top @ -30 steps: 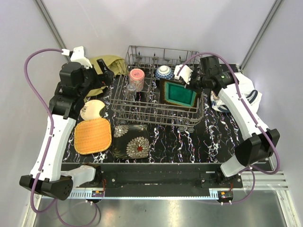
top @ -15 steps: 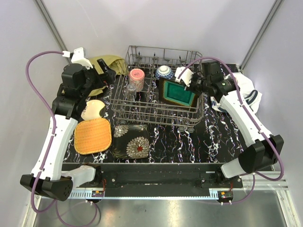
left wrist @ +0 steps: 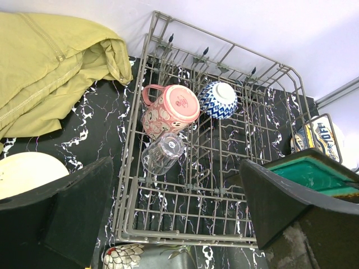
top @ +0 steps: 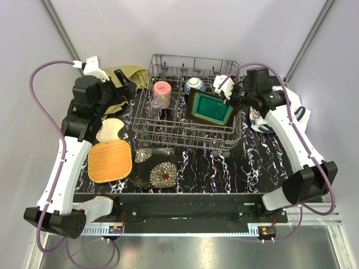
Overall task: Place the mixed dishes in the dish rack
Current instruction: Insert the plate into the dish rack
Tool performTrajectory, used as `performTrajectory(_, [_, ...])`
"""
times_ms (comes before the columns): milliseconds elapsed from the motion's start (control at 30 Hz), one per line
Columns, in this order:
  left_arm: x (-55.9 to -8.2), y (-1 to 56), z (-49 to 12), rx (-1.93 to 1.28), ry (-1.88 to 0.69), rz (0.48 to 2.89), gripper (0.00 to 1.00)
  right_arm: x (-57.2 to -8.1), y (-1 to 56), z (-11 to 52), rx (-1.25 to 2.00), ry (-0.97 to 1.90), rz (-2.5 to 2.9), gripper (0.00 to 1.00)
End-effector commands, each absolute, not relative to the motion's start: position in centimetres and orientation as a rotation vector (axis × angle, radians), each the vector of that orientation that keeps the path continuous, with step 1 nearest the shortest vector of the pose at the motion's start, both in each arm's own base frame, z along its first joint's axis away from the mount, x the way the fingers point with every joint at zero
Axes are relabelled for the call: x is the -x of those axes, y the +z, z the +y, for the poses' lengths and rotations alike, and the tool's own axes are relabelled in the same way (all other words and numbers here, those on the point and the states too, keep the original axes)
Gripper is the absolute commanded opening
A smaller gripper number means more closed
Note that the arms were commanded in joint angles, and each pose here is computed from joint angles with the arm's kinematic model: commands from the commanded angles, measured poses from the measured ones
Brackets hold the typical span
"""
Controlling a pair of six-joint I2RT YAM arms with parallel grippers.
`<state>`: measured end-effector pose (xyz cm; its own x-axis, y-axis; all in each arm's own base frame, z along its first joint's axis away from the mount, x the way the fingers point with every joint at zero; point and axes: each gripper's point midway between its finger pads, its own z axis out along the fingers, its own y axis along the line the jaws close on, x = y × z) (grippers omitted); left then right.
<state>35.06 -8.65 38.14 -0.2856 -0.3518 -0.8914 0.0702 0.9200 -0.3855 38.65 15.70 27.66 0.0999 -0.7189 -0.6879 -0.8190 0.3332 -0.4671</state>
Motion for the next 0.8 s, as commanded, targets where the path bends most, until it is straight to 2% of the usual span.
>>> performTrajectory(0, [-35.0,40.8,-7.9,0.208,-0.401,1.716,0.99,-39.5,39.1,17.4,1.334,0.084,1.265,0.00])
performTrajectory(200, [-35.1,40.7,-7.8,0.216,-0.396,1.705,0.99,-40.0,40.7,16.9,1.327,0.070,1.227,0.00])
performTrajectory(767, [-36.4,39.8,-7.4,0.219,-0.371,1.705,0.99,-44.0,40.3,15.7,1.351,0.066,1.219,0.00])
